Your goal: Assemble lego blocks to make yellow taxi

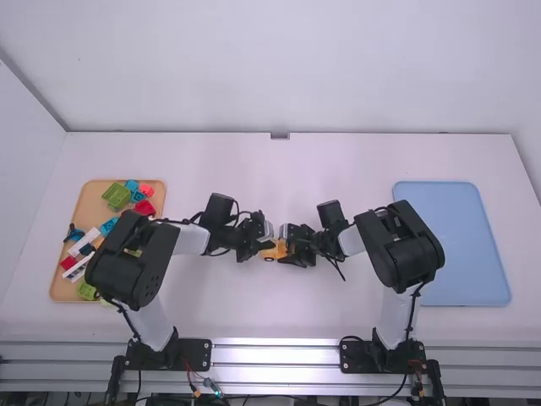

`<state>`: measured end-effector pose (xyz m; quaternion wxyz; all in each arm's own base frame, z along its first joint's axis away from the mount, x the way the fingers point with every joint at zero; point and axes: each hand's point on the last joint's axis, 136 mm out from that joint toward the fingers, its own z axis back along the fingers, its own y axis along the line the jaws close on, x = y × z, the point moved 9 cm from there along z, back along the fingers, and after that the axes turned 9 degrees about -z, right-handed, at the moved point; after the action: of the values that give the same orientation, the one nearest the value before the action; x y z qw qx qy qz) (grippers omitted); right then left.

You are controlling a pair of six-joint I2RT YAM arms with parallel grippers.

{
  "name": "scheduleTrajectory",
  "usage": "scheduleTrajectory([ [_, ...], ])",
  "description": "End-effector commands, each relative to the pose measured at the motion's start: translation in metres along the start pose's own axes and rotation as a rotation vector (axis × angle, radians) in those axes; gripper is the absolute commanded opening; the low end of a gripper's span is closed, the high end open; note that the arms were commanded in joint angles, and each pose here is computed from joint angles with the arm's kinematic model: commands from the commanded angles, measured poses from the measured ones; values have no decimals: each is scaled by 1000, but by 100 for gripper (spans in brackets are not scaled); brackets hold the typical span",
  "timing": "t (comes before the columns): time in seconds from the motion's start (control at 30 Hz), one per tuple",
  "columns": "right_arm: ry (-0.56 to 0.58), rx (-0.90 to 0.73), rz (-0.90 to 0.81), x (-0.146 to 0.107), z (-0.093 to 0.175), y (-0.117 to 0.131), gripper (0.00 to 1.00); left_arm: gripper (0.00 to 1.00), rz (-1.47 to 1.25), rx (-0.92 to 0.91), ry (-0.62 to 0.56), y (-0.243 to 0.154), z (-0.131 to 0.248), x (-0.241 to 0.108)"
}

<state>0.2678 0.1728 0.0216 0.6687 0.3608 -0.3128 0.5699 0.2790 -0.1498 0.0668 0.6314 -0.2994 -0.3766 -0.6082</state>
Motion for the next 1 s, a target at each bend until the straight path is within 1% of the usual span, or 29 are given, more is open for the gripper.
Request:
scheduleTrajectory([
  [0.0,7,-12,-13,4,2,-1,45,2,78,23,189,-17,-2,-37],
  [0.2,7,-12,-12,4,2,-1,45,2,85,32,197,-15,-4,-35],
  [0.3,7,-12,-13,4,2,-1,45,2,31,34,122,-5,-1,-21],
  [0.37,8,-12,-13,4,2,-1,45,2,-22,48,37,5,10,1],
  [0.4,8,-12,-14,4,2,-1,45,2,-30,54,25,7,13,5],
  [0.47,7,-12,-14,4,2,-1,45,2,-87,90,-42,18,30,30],
  [0.5,7,-13,-13,4,2,-1,46,6,-103,125,-66,23,43,42],
  [0.53,8,-13,-13,4,2,-1,46,13,-104,145,-76,26,49,48],
  [0.6,7,-13,-12,4,2,-1,47,36,-93,235,-115,32,77,71],
  [0.63,7,-13,-13,4,2,-1,47,40,-88,254,-124,33,84,76],
  [0.67,7,-13,-13,4,2,-1,48,81,-81,287,-140,34,95,83],
  [0.7,9,-15,-12,4,2,-1,49,99,-72,323,-154,34,108,90],
  [0.8,29,-40,-16,4,2,-5,52,99,-28,406,-172,29,140,101],
  [0.83,34,-46,-19,5,2,-6,54,99,-19,416,-171,27,145,101],
  [0.87,45,-54,-21,5,2,-9,58,99,17,441,-167,22,158,102],
  [0.9,47,-51,-18,6,2,-9,64,99,30,448,-163,20,162,102],
  [0.97,53,-45,-23,9,2,-11,84,99,71,466,-148,14,172,99],
])
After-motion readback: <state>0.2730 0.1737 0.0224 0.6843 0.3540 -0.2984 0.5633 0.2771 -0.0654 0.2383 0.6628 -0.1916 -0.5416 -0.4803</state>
